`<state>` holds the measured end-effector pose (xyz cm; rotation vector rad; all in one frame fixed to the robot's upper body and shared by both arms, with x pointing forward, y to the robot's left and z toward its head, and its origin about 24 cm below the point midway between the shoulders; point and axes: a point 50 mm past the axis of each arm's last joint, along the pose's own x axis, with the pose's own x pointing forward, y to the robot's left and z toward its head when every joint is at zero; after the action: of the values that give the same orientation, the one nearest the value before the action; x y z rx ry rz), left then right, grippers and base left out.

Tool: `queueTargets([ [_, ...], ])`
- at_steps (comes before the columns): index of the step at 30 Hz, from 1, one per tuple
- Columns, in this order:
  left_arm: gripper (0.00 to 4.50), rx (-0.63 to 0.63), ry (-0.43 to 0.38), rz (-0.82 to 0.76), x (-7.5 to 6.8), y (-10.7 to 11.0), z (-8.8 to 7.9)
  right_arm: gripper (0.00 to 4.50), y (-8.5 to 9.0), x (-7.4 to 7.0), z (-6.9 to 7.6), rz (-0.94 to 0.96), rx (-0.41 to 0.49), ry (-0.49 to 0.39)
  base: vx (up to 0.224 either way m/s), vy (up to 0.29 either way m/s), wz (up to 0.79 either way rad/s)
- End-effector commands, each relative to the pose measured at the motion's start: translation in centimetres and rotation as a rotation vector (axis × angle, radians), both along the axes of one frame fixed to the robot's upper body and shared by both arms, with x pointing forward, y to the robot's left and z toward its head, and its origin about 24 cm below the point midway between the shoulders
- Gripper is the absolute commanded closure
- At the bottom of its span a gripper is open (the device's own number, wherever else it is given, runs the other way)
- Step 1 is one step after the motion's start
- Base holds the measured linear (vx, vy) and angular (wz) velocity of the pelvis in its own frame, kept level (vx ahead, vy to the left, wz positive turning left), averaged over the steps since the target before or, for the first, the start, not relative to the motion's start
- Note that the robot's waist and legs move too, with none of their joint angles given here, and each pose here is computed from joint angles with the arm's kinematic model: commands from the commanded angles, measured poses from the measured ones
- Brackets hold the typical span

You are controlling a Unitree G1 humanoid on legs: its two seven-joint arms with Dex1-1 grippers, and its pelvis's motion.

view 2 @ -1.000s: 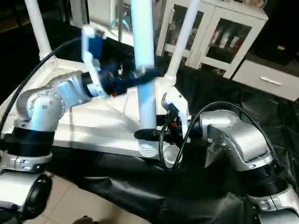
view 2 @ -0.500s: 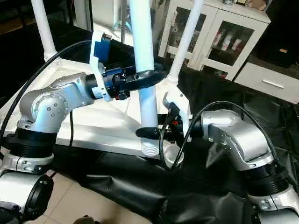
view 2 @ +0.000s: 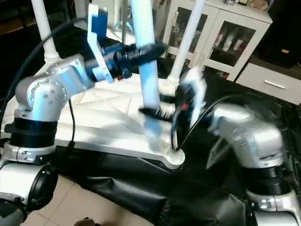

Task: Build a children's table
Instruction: Rotate table base

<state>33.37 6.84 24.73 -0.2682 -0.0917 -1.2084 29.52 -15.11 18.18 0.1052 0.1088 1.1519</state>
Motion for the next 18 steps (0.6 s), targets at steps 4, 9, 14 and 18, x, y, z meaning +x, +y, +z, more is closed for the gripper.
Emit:
queueTargets([
  [4, 2.73, 0.027, -0.033, 0.003, -0.3, -0.6, 0.4, 0.68, -0.2, 0.5, 0.3, -0.064, -0.035, 0.008, 0.0, 0.0, 0.0],
  [9, 2.73, 0.035, -0.034, 0.013, -0.2, -0.6, 0.5, 0.68, 0.5, 0.6, 0.2, -0.067, -0.058, 0.026, 0.0, 0.0, 0.0],
  [14, 2.73, 0.055, -0.042, 0.02, 0.0, -0.6, 0.5, 0.68, 1.3, 0.9, 0.0, -0.088, -0.082, 0.028, 0.0, 0.0, 0.0],
  [18, 2.73, 0.08, -0.056, 0.019, 0.1, -0.7, 0.4, 0.68, 1.9, 1.1, -0.6, -0.099, -0.108, 0.042, 0.0, 0.0, 0.0],
])
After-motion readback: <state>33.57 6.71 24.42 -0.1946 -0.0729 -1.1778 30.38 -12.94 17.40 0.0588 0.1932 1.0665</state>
